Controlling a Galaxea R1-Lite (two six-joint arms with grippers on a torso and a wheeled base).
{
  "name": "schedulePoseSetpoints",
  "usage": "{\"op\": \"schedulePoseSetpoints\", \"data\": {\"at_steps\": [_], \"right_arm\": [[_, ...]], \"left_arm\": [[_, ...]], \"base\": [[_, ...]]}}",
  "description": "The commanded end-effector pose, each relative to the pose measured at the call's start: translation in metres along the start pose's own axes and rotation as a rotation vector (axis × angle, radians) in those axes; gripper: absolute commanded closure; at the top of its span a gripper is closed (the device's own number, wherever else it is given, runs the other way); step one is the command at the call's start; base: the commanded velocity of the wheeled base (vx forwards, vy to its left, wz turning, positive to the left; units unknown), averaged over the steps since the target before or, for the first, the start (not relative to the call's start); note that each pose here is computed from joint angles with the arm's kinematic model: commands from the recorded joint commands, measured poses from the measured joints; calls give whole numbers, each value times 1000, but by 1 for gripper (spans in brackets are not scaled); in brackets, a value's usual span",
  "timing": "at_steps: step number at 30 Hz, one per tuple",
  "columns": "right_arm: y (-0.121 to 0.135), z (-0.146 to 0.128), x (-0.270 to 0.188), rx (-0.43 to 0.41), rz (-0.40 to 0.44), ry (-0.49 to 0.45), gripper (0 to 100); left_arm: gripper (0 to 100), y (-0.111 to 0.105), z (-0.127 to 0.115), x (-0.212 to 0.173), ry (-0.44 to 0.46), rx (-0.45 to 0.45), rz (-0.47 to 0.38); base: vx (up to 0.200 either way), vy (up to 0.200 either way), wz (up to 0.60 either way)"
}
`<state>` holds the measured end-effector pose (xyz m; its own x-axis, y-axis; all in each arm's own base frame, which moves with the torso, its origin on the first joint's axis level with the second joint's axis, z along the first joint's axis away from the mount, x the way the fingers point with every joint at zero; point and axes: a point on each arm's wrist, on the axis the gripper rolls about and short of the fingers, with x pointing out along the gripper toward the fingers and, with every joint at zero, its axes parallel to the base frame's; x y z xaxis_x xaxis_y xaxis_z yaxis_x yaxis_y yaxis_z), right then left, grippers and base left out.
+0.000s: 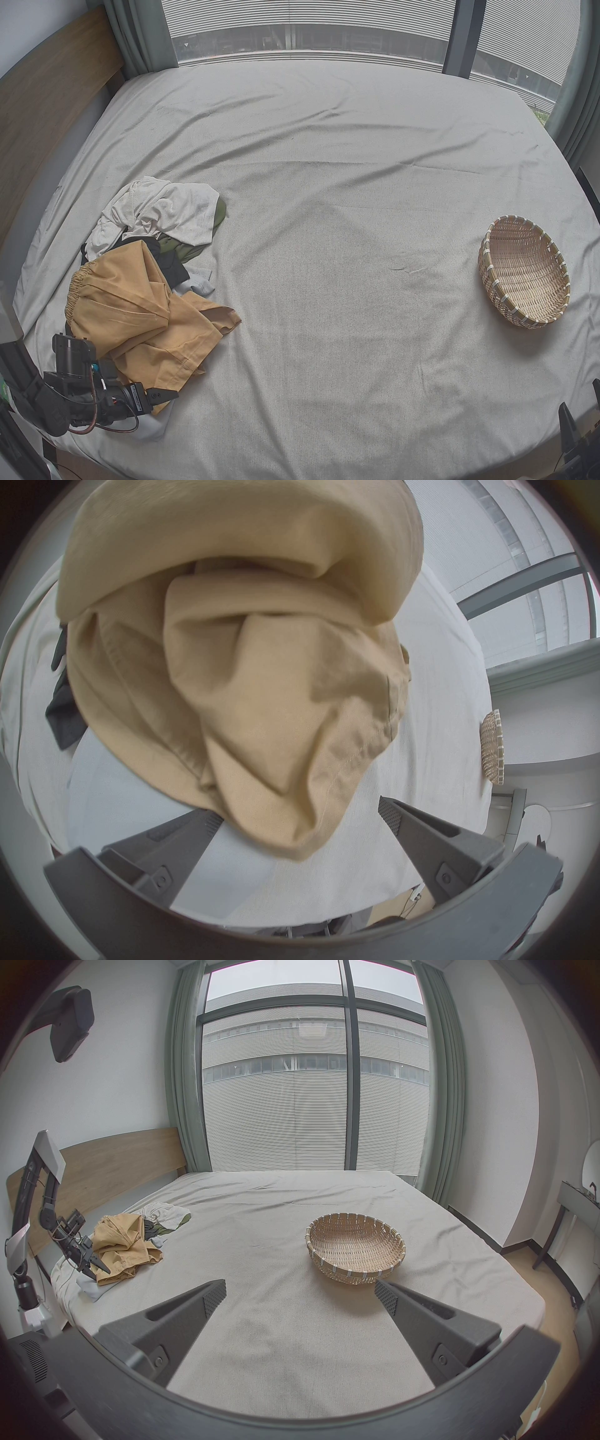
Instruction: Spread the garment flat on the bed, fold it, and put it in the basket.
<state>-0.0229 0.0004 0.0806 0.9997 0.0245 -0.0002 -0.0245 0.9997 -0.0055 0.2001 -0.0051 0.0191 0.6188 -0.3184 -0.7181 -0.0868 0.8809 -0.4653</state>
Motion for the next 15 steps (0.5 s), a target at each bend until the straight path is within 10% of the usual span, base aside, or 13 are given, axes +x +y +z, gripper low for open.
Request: {"op": "schedulePoseSetpoints", "data": {"at_steps": [1, 2, 15], "right_arm": [[0, -5, 1, 1, 0, 7, 0], [0, -5, 1, 1, 0, 7, 0], [0, -5, 1, 1, 0, 7, 0]], "left_arm": [[0, 4, -5, 7, 22, -17, 10], [100, 5, -6, 8, 25, -17, 11], [100, -5, -6, 16, 6, -20, -39]], "base": [[0, 0, 0], [0, 0, 0], [0, 0, 0]]}}
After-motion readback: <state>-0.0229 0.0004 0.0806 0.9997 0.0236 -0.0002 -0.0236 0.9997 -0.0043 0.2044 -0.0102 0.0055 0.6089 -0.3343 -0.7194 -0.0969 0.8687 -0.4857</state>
